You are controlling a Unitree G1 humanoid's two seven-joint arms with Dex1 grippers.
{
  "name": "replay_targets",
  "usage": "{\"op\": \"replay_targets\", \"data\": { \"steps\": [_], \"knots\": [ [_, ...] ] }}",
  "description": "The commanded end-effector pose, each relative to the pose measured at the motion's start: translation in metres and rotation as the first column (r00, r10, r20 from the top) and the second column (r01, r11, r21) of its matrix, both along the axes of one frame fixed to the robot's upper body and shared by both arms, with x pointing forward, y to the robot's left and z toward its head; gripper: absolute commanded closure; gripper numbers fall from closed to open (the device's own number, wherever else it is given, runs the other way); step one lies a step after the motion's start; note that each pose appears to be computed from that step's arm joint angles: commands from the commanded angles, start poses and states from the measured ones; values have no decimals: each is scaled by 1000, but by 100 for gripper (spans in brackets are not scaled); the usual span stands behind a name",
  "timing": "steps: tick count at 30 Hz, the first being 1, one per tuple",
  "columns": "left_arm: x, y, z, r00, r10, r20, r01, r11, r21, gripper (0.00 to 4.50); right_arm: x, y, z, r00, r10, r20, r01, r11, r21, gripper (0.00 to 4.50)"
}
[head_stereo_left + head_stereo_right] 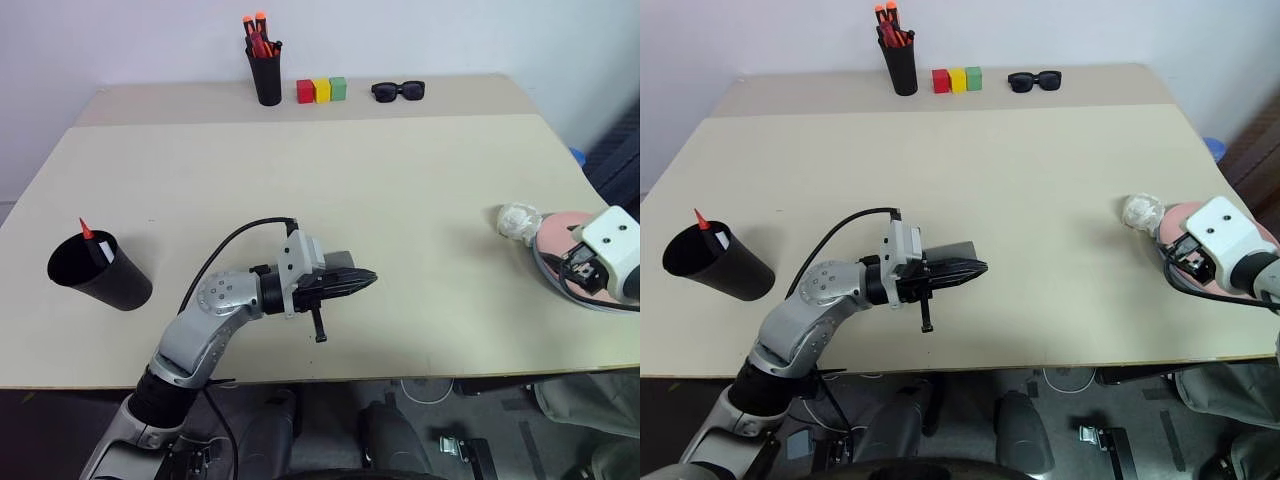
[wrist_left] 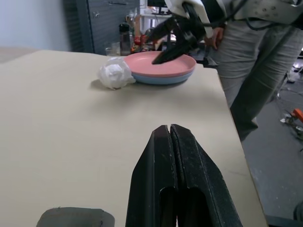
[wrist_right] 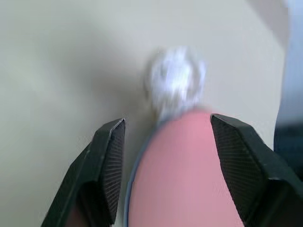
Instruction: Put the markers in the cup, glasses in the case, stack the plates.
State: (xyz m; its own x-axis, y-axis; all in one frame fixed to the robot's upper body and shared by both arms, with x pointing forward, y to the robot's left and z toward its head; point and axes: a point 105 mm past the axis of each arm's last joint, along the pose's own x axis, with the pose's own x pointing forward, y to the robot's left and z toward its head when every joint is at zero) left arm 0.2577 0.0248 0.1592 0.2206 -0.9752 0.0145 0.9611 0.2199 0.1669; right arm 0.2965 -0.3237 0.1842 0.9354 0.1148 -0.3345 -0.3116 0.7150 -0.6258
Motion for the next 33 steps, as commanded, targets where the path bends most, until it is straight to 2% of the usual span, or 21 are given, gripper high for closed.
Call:
{"op": "replay_targets", "data": {
  "steps": [1,7,13,16,20,21,26,28,31,33],
  "knots": [
    [-4,0,13,998,18,61,-17,1000,-23,450,31,11,-9,998,-14,53,13,1000,24,148],
    [-6,4,13,997,53,61,-52,998,-23,450,67,9,-34,996,-78,44,76,996,41,148],
    [-6,6,13,994,85,63,-84,996,-25,450,82,-12,-51,984,-179,27,179,983,-32,148],
    [-7,6,15,994,96,54,-94,995,-43,450,82,-12,-54,986,-162,28,164,983,-79,236],
    [-8,4,14,995,93,47,-91,995,-47,450,83,-9,-52,988,-147,50,151,985,-88,428],
    [-8,4,14,995,90,46,-87,995,-49,450,82,-8,-49,988,-140,63,146,985,-95,446],
    [-8,1,15,996,74,50,-72,996,-52,450,78,-2,-24,983,-101,152,121,985,-126,446],
    [-7,1,15,997,68,49,-65,996,-57,450,73,-1,-6,976,-99,192,119,988,-96,446],
    [-7,-2,15,998,47,40,-44,997,-64,450,50,-26,23,953,-198,228,215,975,-52,446],
    [-8,-4,14,999,32,33,-30,997,-65,450,37,-45,25,938,-274,212,292,955,-55,446]
  ]
}}
